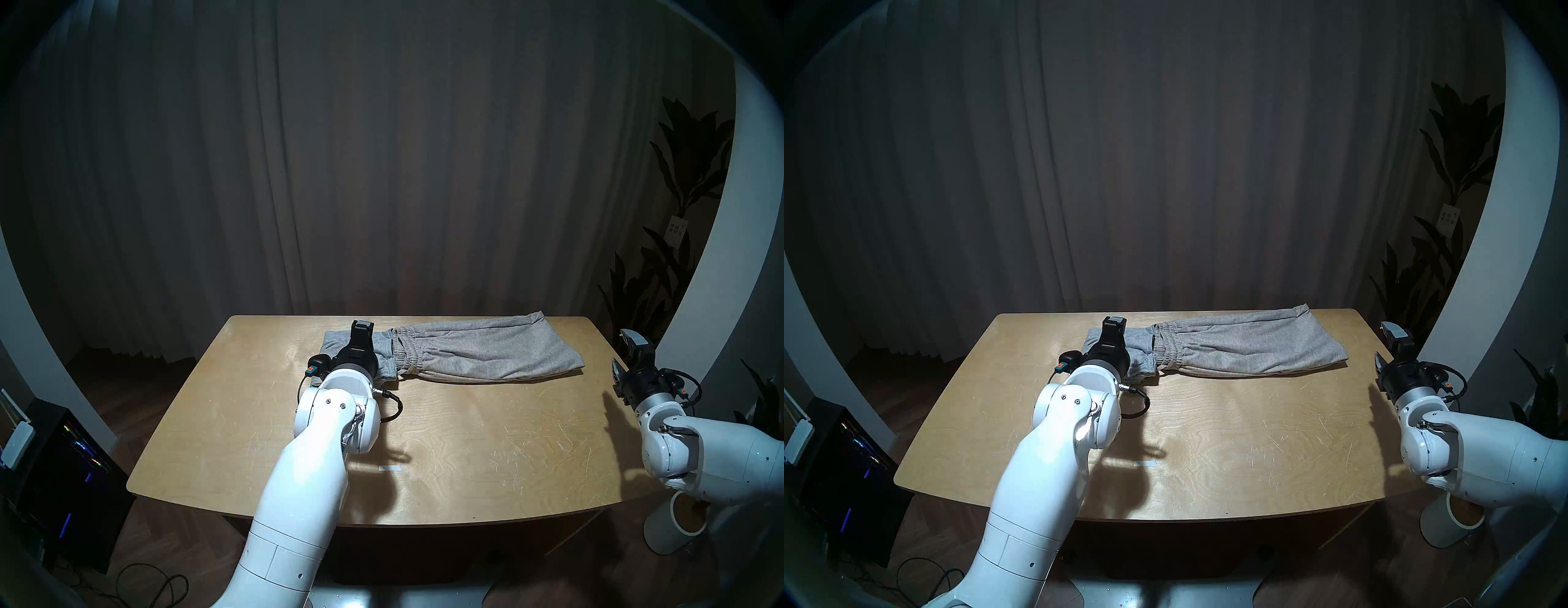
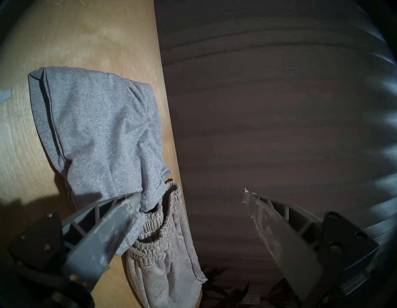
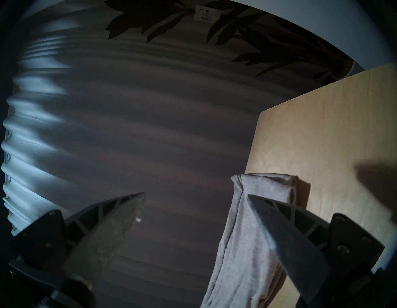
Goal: Fold pants twice and stack them
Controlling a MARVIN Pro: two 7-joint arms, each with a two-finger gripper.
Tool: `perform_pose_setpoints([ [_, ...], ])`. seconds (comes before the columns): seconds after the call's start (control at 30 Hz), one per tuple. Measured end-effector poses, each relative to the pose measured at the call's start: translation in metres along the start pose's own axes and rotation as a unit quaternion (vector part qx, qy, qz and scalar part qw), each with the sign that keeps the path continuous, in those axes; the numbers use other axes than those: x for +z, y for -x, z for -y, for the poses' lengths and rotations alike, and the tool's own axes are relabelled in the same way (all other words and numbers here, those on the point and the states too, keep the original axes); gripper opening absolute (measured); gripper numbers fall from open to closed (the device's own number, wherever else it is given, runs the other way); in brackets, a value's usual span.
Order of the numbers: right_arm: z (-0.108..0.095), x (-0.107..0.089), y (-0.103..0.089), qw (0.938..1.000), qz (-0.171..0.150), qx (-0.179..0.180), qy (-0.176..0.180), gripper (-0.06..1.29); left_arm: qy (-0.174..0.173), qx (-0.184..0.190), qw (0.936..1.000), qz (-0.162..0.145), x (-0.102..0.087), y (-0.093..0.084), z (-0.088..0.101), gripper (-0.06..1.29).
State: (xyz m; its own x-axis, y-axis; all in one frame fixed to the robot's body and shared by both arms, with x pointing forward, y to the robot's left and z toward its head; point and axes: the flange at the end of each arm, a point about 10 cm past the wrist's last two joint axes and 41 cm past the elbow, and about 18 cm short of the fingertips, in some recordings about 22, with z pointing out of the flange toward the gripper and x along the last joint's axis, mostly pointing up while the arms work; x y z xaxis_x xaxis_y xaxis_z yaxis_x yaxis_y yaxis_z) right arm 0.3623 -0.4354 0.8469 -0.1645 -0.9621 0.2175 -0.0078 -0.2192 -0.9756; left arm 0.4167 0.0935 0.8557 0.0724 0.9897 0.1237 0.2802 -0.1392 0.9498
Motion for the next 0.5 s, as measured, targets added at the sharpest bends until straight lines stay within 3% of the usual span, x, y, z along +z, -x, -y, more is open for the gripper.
perform_pose_setpoints([
  [0.17, -0.0026, 0.0032, 0.0019, 0.9994, -0.032, 0.005, 0.012, 1.22, -0.005, -0.003, 0.9997, -0.023, 0.0010, -0.0030, 0.0032, 1.21],
  [0.33, -0.0084, 0.0076, -0.0045, 0.9968, -0.060, 0.018, 0.049, 1.22, -0.007, -0.001, 0.9991, -0.043, 0.0019, -0.0044, 0.0051, 1.21],
  [0.5, -0.0038, 0.0087, -0.0045, 0.9956, -0.069, 0.035, 0.054, 1.22, -0.009, 0.001, 0.9985, -0.053, 0.0033, -0.0049, 0.0060, 1.21],
])
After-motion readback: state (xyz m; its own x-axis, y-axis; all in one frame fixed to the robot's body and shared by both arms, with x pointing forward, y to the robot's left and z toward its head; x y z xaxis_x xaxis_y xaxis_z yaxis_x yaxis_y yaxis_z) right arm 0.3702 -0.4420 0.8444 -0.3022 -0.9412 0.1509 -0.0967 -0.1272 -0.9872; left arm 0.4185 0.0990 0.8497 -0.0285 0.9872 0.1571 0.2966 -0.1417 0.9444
